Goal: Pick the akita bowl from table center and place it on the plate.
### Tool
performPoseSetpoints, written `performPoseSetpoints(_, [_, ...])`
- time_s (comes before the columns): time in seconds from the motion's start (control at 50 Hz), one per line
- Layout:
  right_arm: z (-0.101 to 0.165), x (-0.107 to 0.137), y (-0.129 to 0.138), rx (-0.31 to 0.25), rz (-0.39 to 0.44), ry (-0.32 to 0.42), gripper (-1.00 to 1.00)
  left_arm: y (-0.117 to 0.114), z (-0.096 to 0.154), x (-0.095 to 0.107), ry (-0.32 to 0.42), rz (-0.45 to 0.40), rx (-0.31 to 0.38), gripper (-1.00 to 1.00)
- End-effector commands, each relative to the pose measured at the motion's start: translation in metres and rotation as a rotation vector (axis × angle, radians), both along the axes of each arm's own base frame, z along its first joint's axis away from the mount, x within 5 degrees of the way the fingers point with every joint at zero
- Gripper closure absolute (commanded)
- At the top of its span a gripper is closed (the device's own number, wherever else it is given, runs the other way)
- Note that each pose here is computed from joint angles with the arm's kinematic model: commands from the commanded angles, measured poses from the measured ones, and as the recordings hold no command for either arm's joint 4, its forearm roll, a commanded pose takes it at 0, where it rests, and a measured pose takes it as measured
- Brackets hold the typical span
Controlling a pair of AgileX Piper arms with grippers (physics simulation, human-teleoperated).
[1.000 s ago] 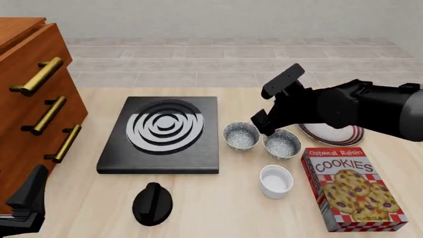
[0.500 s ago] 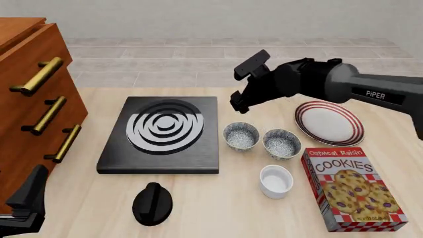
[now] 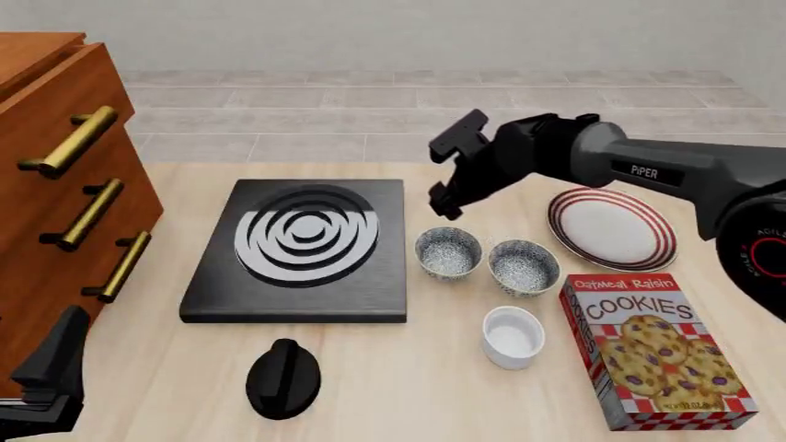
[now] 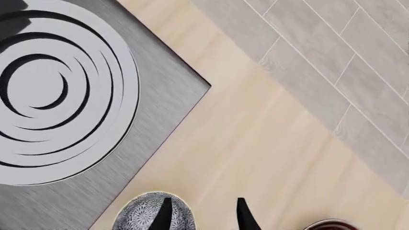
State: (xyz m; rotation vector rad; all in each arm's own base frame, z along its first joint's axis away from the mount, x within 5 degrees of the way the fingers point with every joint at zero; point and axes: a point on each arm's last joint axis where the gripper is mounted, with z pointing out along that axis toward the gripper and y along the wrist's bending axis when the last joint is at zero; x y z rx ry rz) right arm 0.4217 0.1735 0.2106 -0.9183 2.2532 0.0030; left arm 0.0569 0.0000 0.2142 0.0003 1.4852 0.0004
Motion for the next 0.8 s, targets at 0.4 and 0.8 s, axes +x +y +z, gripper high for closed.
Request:
performPoseSetpoints(0.4, [-0.011,-0.012,-0.007,-0.041,0.002,0.087,-1.00,0.000,0.000,0.000,0.000,0.000,0.000,-1.00])
performPoseSetpoints(0.8, [-0.028,-0.006,-0.009,-0.057,-0.005,0.125,-1.00,0.000,0.000,0.000,0.000,0.000,0.000,-1.00])
